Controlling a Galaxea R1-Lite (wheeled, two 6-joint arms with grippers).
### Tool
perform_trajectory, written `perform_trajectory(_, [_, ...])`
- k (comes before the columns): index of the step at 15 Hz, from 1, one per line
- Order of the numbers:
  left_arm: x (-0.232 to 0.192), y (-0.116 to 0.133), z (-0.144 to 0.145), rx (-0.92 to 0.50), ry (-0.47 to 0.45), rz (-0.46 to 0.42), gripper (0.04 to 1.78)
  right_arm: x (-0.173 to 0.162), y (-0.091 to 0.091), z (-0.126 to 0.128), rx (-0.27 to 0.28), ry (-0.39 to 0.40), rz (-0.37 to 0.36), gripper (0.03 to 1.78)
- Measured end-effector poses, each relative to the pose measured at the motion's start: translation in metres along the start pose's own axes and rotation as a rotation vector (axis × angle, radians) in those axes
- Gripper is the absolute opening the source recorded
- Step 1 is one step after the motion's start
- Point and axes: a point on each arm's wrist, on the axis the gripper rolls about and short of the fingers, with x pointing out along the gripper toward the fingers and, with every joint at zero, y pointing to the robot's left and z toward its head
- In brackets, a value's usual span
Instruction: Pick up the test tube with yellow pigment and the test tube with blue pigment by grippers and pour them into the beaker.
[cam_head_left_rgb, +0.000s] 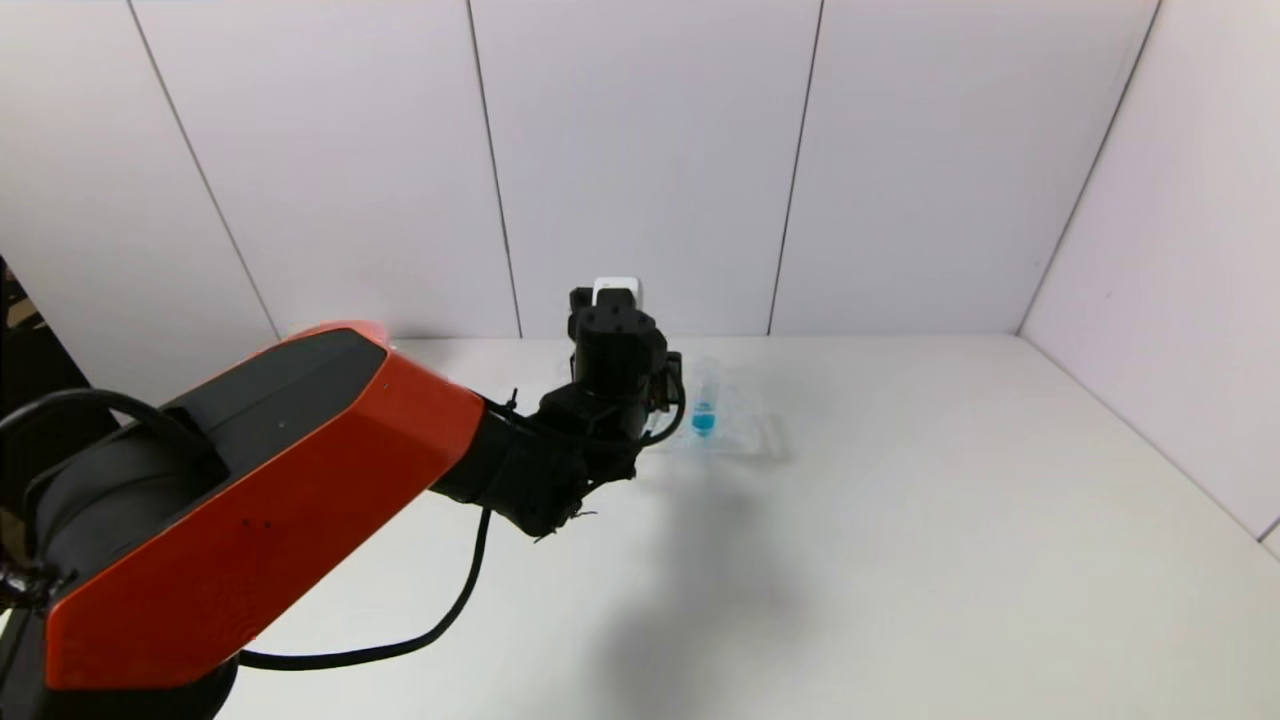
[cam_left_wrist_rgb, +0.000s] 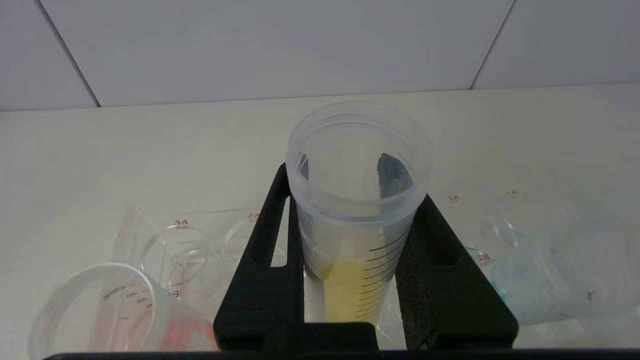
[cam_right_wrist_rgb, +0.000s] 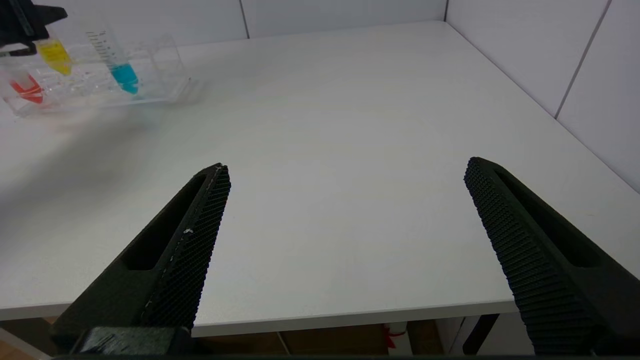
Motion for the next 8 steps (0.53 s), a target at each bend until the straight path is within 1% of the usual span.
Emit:
perform_trajectory(4, [-0.016,-0.004,0.029,-0.009,-0.02,-0.017,0.52,0.0,0.0,0.0,0.0,0.0,0.0,1.71])
perform_trajectory(8, [-0.026,-0.004,0.048,-0.014,-0.028,-0.025,0.52,0.0,0.0,0.0,0.0,0.0,0.0,1.71])
